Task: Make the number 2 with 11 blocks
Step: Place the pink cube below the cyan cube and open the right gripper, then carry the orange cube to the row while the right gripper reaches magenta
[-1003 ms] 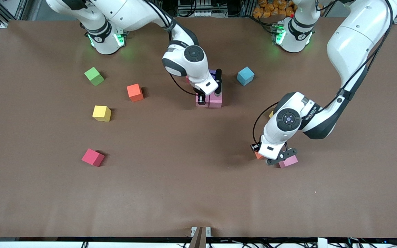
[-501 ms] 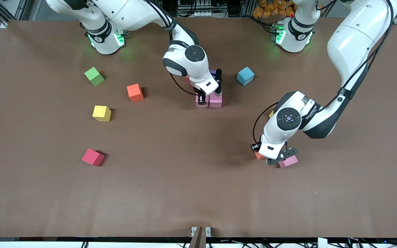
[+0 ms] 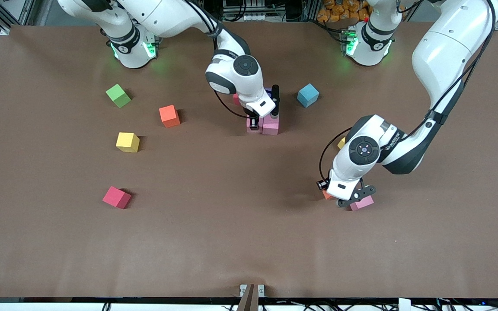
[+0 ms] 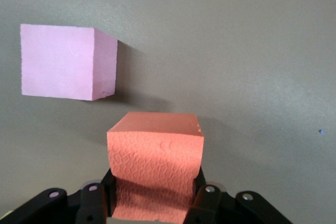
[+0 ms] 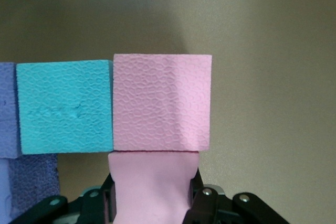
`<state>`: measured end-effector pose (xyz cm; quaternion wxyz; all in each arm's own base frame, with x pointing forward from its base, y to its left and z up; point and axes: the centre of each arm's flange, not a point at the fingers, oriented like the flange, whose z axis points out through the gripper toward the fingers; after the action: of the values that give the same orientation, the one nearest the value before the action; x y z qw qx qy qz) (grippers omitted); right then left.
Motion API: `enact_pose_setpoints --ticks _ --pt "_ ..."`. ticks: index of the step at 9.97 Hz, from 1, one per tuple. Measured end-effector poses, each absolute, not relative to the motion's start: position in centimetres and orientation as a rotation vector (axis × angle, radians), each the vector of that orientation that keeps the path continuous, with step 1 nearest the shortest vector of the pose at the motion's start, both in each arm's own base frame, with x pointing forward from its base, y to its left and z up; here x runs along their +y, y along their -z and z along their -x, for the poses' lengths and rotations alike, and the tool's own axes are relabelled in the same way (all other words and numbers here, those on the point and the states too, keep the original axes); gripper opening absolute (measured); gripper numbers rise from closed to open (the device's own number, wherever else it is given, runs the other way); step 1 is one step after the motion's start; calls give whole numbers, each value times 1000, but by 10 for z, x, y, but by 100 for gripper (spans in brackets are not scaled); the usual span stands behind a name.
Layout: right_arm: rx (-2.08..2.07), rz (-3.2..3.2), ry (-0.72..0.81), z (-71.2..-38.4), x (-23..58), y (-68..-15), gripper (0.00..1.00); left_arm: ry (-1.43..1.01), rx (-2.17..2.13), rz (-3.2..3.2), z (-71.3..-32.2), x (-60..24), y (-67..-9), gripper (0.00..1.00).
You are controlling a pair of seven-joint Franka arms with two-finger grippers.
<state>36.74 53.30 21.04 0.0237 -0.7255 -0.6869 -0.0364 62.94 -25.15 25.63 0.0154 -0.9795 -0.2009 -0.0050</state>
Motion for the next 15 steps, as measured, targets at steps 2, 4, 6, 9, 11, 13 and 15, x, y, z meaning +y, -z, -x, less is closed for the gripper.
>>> enact_pose_setpoints --ticks 2,4,6,9,11,13,15 --pt "-2123 2249 114 -368 532 -210 69 21 -628 3048 -630 -251 -260 55" --pt "-2116 2262 121 -374 530 -210 74 21 -631 3050 -631 -250 -261 55" --pt "-2108 2275 132 -381 527 -212 79 21 -633 3050 -631 -249 -261 55" --pt "-2100 2330 102 -397 516 -226 82 20 -632 3050 -631 -249 -261 55" --pt "-2092 2361 112 -407 508 -246 82 20 -633 3050 -631 -249 -261 55" --pt "-2077 2391 135 -418 500 -265 82 19 -634 3050 -631 -248 -261 55" --pt "-2063 2421 129 -429 488 -276 82 19 -634 3049 -631 -248 -261 55"
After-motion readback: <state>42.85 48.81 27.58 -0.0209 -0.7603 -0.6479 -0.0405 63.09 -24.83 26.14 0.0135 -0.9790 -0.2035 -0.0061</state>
